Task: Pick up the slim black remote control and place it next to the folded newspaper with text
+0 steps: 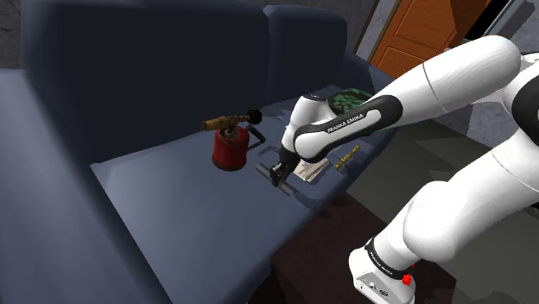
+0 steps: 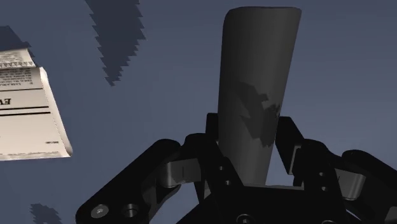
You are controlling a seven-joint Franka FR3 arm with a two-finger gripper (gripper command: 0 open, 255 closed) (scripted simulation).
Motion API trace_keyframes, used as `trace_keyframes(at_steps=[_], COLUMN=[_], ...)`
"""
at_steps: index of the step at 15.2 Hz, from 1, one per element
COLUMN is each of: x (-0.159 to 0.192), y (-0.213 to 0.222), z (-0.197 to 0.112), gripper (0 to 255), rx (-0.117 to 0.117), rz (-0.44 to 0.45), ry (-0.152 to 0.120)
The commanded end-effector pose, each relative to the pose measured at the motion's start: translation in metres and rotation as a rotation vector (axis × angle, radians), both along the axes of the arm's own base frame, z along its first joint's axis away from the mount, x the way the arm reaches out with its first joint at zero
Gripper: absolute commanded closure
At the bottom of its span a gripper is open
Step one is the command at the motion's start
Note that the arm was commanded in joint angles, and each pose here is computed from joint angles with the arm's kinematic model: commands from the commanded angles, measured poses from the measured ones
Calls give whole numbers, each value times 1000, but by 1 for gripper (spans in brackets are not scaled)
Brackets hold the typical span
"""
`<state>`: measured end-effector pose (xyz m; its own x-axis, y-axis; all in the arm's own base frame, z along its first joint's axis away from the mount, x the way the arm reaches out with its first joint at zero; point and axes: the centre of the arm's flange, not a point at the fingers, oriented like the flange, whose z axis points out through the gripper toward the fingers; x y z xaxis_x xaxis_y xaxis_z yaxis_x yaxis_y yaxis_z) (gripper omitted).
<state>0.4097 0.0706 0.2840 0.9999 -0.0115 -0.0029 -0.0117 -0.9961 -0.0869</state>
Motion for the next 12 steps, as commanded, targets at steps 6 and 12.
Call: trace_keyframes(at_steps=[6,12], x=[-39,-74], y=[-82,-153], z=[2,3], gripper=[255,255], rx=[1,1], rz=[2,2], ry=[-1,-1])
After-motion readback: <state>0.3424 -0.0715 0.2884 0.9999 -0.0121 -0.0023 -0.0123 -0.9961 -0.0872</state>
